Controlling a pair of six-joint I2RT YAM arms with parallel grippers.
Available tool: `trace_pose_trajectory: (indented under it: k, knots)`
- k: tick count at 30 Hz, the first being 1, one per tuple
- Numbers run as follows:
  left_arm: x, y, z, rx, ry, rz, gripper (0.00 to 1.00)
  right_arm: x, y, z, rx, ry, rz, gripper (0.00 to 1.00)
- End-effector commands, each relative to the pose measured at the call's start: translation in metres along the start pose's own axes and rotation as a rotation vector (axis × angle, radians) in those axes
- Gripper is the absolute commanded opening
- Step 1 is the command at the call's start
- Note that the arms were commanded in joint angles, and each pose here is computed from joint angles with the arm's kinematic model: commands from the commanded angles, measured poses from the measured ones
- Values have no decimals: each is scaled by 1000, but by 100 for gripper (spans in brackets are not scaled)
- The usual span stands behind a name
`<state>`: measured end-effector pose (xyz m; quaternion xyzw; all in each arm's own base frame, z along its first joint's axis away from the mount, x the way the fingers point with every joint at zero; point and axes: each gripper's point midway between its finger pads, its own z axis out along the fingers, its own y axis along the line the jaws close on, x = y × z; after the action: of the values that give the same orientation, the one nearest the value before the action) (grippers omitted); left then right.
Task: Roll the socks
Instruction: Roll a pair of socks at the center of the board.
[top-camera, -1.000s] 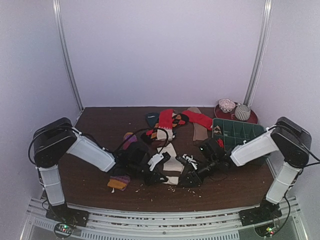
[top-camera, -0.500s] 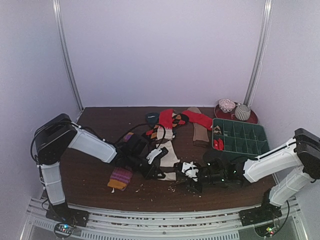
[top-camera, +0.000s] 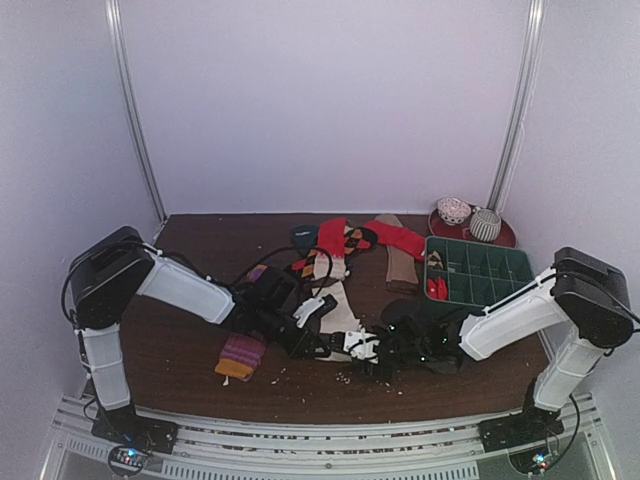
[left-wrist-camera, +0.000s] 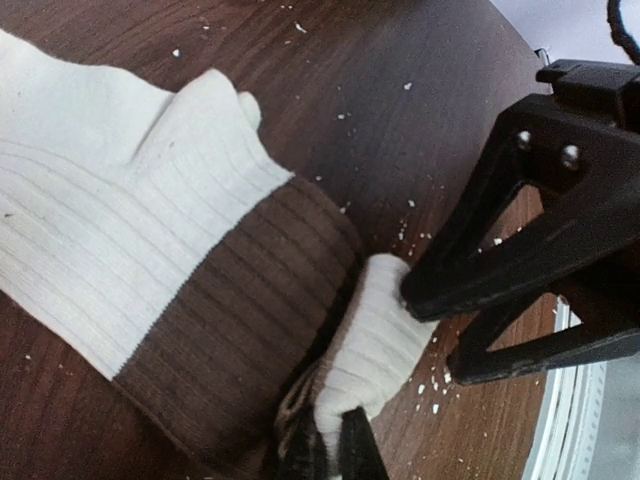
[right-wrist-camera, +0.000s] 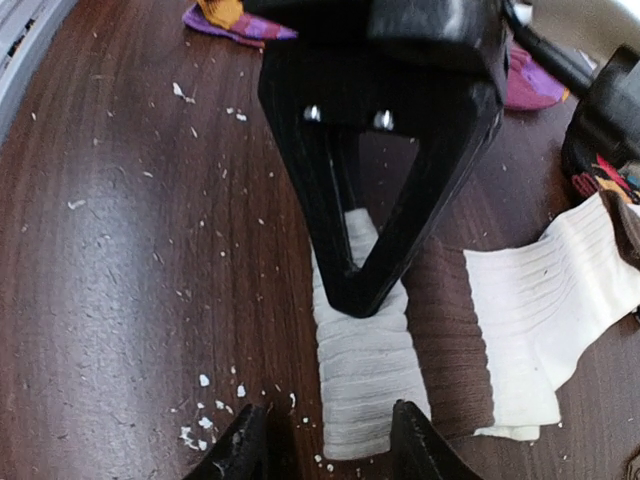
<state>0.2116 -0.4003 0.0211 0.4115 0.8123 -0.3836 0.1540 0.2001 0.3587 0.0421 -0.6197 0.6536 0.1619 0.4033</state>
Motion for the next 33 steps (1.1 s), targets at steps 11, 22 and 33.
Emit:
trace_pose_trajectory:
  k: [11,22,33]
  knots:
    - [81,20,9,-57,257,-108,0,38,-7,30,61,142,13,33]
    - [57,25,-5,-120,174,-45,3,84,25,19,-48,285,339,5]
    - [-27,-2,-86,-270,-237,254,49,72,110,-9,-521,384,752,5]
